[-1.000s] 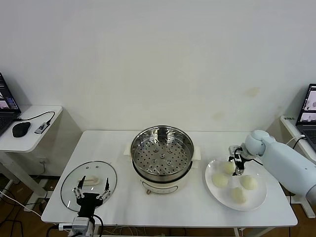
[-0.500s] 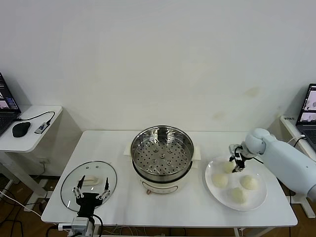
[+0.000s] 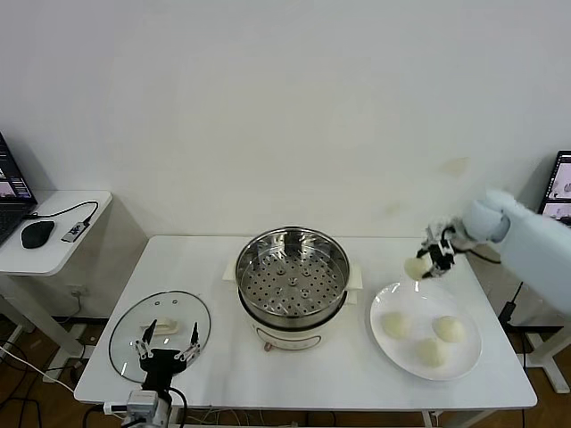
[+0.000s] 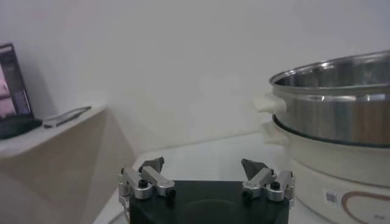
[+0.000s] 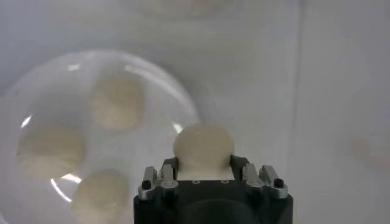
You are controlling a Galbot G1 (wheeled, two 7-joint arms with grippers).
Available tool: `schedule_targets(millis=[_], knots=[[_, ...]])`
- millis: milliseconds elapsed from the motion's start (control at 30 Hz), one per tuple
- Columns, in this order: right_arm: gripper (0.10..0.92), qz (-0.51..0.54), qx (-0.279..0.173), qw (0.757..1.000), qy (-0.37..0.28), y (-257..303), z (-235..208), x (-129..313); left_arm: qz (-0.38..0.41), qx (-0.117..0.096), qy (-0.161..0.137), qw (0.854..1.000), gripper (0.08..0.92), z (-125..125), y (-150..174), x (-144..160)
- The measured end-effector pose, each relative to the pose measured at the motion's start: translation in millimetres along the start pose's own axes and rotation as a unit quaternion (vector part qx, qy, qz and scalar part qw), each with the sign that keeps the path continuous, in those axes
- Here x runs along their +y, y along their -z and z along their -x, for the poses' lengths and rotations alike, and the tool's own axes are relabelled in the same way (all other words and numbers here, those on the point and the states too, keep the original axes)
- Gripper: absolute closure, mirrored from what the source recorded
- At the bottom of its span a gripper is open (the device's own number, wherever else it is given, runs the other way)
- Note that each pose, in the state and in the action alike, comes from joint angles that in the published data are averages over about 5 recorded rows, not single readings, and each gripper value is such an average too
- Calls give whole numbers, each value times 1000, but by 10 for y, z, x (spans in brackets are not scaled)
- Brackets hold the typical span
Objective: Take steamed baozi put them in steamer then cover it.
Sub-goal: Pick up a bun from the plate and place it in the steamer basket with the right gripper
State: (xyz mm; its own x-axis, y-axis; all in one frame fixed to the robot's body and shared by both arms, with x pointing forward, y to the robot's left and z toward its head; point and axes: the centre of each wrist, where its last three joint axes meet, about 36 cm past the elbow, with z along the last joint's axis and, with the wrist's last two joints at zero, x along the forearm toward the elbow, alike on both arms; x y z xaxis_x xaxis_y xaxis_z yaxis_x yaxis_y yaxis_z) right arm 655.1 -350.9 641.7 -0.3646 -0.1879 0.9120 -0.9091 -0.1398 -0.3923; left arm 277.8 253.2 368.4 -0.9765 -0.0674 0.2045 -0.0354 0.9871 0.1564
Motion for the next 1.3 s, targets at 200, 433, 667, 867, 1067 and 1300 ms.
schedule_targets(millis=[200,433,667,867,1067,1300], knots=[[479,-57,-40,997,-16,539,-234,-343,-40,5,-4,999,177,-10,-45,-12],[475,-148,-75,986,-9,1252,-112,-625,-60,2,-2,998,177,-12,-62,-9],[473,-252,-93,963,6,1883,209,-748,-70,-4,0,998,177,-2,-26,19],[471,-341,-94,935,18,2246,526,-738,-74,-6,1,997,177,1,-22,26],[471,-419,-90,903,23,2481,792,-709,-76,-9,0,997,177,11,-3,22],[463,-488,-81,869,27,2618,1025,-681,-76,-12,1,997,177,11,12,22]])
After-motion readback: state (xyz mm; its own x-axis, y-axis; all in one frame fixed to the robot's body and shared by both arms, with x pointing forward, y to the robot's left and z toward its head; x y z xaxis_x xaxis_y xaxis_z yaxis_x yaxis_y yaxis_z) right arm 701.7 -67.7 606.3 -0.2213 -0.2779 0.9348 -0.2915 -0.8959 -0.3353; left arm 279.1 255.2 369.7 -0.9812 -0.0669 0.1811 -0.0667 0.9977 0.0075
